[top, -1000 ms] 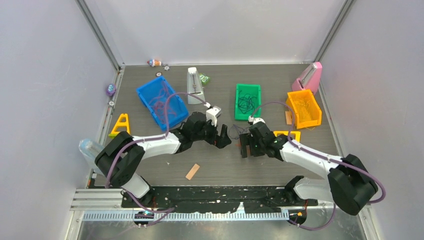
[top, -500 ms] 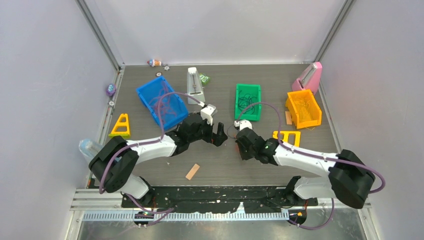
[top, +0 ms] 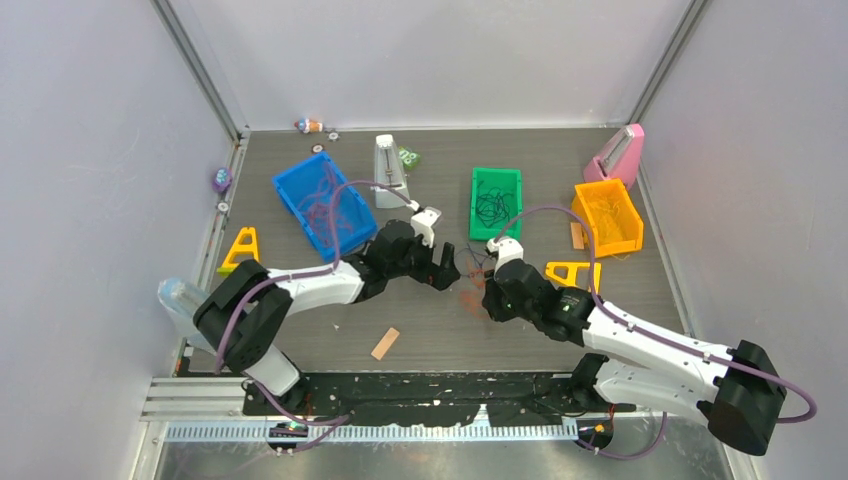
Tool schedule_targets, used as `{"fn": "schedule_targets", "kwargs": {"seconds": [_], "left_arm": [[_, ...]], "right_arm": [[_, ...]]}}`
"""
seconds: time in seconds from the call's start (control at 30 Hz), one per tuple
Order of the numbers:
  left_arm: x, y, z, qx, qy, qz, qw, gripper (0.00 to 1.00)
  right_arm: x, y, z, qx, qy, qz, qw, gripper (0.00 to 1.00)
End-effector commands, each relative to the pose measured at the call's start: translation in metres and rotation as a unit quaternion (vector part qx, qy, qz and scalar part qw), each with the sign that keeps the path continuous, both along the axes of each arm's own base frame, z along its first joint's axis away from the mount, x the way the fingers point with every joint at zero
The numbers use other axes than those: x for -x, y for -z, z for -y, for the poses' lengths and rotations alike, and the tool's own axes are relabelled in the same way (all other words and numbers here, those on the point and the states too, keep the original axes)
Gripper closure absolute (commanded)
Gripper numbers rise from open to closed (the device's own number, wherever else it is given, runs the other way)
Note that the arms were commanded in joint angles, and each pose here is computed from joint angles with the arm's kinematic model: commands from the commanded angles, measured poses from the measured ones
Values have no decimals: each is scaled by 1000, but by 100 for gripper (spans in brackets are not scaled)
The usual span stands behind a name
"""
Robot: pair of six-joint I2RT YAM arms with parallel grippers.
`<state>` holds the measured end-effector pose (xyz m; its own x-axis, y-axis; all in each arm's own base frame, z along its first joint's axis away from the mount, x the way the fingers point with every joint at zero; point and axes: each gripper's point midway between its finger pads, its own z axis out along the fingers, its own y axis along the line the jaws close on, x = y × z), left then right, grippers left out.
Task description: Untangle the cables
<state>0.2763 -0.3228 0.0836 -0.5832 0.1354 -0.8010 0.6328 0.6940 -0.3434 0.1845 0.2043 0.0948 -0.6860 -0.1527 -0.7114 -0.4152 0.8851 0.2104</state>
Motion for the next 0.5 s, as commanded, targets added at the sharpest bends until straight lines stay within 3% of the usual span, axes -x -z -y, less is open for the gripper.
{"fn": "schedule_targets", "kwargs": {"seconds": [0.0, 0.13, 0.17, 0.2, 0.23, 0.3, 0.47], "left_arm": [[-6, -7, 20, 10, 28, -18, 999, 8], [-9, 6, 28, -2, 34, -44, 998, 9], [-10, 6, 29, -4, 34, -47, 998, 9], [-11, 10, 30, -8, 33, -52, 998, 9], [-13, 11, 31, -10, 32, -54, 998, 9], [-16, 14, 34, -12, 28, -60, 998, 10], [-26, 14, 38, -6, 7, -69, 998, 11]], "right_arm": [[-9, 0, 30, 40, 89, 7, 995, 76], [-11, 0, 27, 25, 94, 12, 995, 58], [-11, 2, 27, 26, 96, 10, 995, 40], [-12, 2, 27, 27, 99, 10, 995, 30], [-12, 5, 27, 29, 101, 7, 994, 14], [-14, 9, 25, 28, 104, 5, 994, 0], [-24, 16, 4, 15, 97, 0, 995, 5]]}}
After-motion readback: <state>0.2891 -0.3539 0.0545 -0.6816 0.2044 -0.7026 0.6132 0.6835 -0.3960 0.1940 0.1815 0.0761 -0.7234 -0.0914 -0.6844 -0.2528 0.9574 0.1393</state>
